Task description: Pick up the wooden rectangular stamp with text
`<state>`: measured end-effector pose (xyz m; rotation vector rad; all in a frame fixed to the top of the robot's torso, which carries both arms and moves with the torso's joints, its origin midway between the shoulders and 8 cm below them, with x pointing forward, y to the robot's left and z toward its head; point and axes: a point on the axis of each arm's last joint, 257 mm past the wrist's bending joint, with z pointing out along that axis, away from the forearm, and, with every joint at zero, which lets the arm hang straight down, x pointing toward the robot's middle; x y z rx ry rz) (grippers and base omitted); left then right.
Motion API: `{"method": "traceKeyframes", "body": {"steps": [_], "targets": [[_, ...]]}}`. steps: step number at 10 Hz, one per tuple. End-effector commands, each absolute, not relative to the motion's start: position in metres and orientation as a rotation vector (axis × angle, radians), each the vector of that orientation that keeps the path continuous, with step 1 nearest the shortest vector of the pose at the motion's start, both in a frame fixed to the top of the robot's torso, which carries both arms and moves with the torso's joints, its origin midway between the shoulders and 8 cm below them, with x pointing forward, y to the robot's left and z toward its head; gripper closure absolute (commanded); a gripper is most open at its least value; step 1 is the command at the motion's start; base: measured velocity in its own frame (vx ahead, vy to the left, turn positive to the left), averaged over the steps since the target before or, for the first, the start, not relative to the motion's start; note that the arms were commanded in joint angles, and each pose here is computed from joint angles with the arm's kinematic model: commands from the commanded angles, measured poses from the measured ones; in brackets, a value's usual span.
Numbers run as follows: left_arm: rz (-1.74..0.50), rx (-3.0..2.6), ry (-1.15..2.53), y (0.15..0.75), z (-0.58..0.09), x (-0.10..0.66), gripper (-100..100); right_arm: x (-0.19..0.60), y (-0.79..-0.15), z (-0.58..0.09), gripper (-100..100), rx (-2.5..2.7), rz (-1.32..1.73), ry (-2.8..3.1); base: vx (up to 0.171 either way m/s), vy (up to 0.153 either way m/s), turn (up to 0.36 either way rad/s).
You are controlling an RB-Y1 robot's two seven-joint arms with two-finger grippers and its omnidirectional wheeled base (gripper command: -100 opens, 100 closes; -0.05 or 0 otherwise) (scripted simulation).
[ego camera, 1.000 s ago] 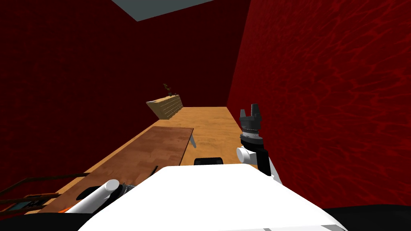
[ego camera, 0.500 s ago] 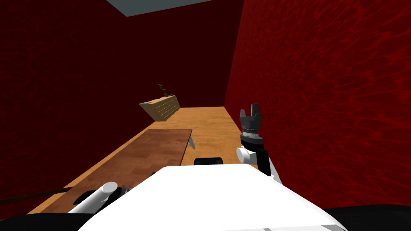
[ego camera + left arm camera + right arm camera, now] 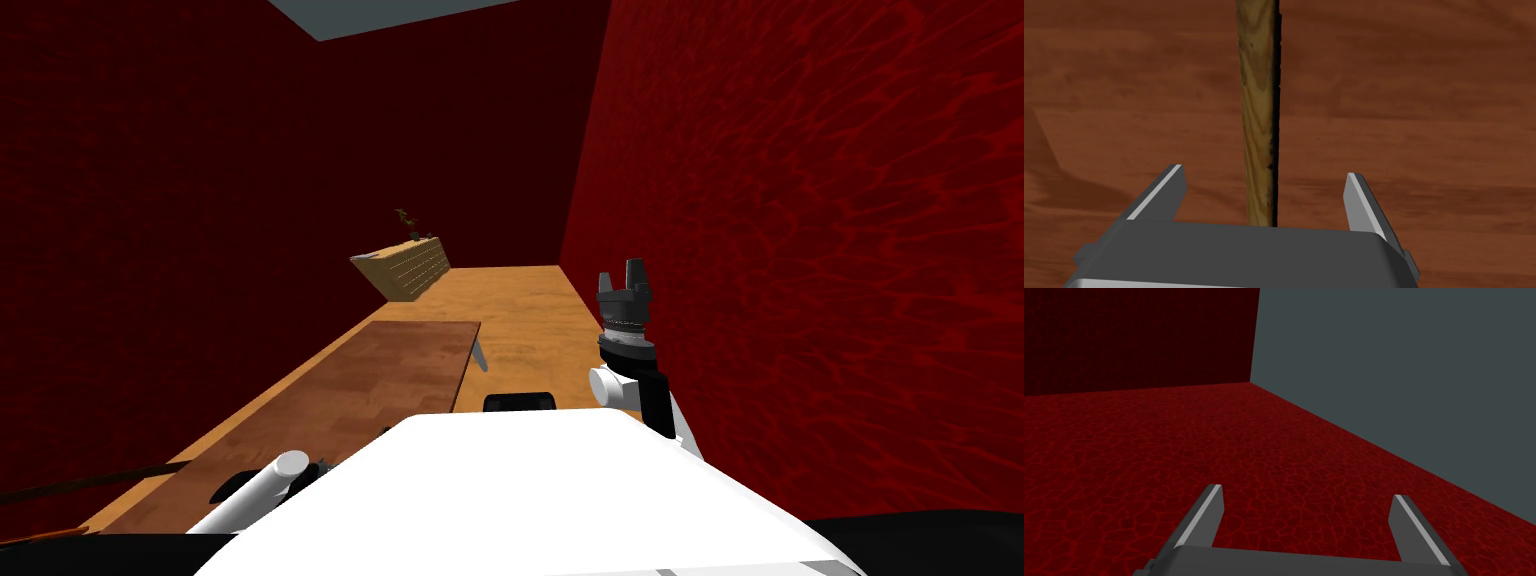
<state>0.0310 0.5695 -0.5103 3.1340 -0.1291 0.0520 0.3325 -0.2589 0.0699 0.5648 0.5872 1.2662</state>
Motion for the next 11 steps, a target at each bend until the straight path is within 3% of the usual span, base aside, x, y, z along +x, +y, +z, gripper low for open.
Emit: {"method": "traceKeyframes", "body": {"steps": [1, 2, 6, 7, 8, 10, 11], "targets": [[0.052, 3.134, -0.129, 0.57, -0.51, 0.031, -100, 0.332, -0.259, 0.07, 0, 0.565, 1.266, 0.587, -0.004, 0.013, 0.001], [0.053, 3.136, -0.131, 0.57, -0.511, 0.031, 100, 0.332, -0.259, 0.07, 0, 0.565, 1.266, 0.587, 0.0, 0.0, 0.0], [0.053, 3.133, -0.128, 0.569, -0.511, 0.031, 100, 0.332, -0.259, 0.07, 0, 0.565, 1.266, 0.587, 0.0, 0.0, 0.0], [0.053, 3.133, -0.128, 0.569, -0.511, 0.031, 0, 0.332, -0.259, 0.07, 0, 0.565, 1.266, 0.587, 0.0, 0.0, 0.0], [0.046, 3.135, -0.123, 0.577, -0.499, 0.028, 100, 0.332, -0.259, 0.07, 0, 0.565, 1.266, 0.587, 0.007, -0.025, -0.035], [0.046, 3.137, -0.124, 0.578, -0.495, 0.028, 100, 0.332, -0.259, 0.07, 0, 0.565, 1.266, 0.587, 0.01, -0.028, -0.018], [0.045, 3.136, -0.124, 0.578, -0.494, 0.028, 0, 0.332, -0.259, 0.07, 0, 0.565, 1.266, 0.587, 0.0, 0.0, 0.0]]}}
